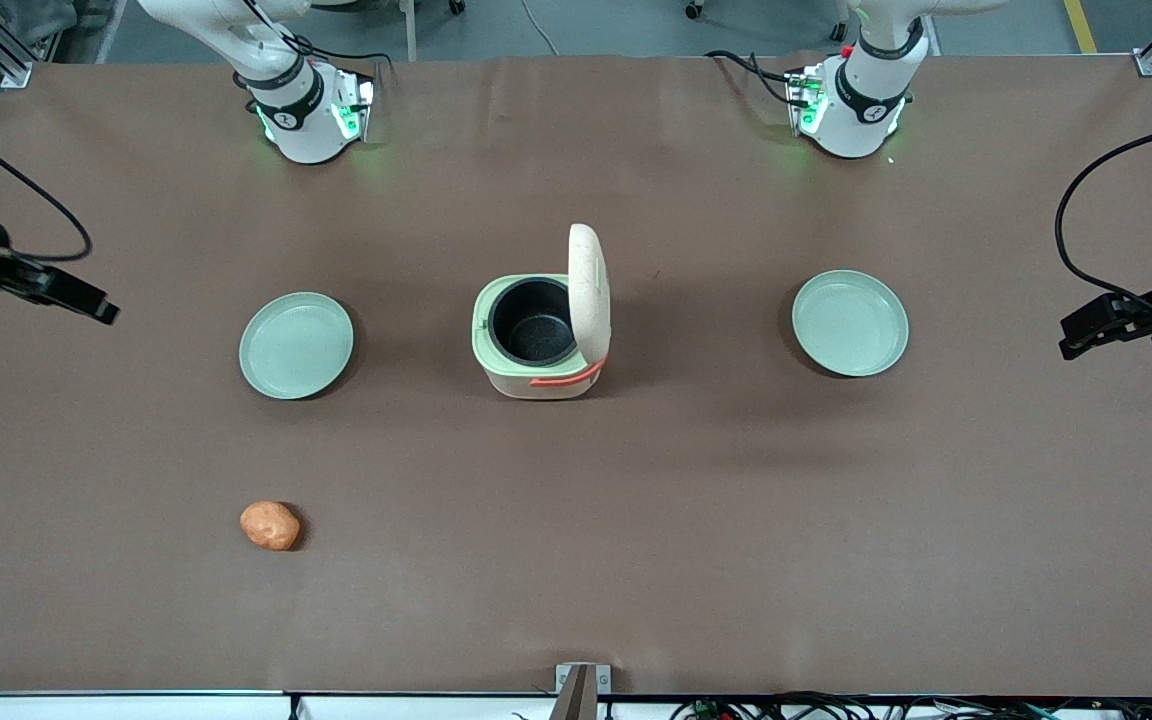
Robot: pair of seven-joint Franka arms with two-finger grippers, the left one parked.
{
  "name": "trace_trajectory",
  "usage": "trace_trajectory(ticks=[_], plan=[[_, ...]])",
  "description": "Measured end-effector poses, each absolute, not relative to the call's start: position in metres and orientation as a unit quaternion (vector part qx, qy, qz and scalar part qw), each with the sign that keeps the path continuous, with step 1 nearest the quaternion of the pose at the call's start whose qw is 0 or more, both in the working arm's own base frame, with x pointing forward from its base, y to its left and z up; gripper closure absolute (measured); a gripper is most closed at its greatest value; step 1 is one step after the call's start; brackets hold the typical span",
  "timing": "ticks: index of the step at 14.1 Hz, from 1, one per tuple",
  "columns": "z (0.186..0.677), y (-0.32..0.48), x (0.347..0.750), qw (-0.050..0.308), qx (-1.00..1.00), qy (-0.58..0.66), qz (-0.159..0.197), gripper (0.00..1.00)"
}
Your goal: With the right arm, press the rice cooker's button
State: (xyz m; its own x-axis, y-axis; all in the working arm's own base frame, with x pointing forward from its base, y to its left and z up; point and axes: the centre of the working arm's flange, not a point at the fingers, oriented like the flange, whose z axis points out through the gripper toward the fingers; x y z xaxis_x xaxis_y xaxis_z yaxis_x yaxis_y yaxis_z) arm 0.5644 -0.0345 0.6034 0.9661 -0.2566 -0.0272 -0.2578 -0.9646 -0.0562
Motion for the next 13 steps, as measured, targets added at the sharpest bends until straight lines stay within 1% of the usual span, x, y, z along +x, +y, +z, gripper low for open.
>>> trace_trajectory(ticks=[4, 6, 9, 13], plan=[[0.623, -0.072, 0.549, 0.031, -0.996, 0.082, -0.006, 0.0], [0.624, -0.068, 0.55, 0.027, -0.997, 0.07, -0.008, 0.0], [0.635, -0.06, 0.549, 0.006, -0.998, 0.058, -0.024, 0.0], [0.651, -0.055, 0.54, 0.005, -0.998, 0.054, -0.038, 0.0]])
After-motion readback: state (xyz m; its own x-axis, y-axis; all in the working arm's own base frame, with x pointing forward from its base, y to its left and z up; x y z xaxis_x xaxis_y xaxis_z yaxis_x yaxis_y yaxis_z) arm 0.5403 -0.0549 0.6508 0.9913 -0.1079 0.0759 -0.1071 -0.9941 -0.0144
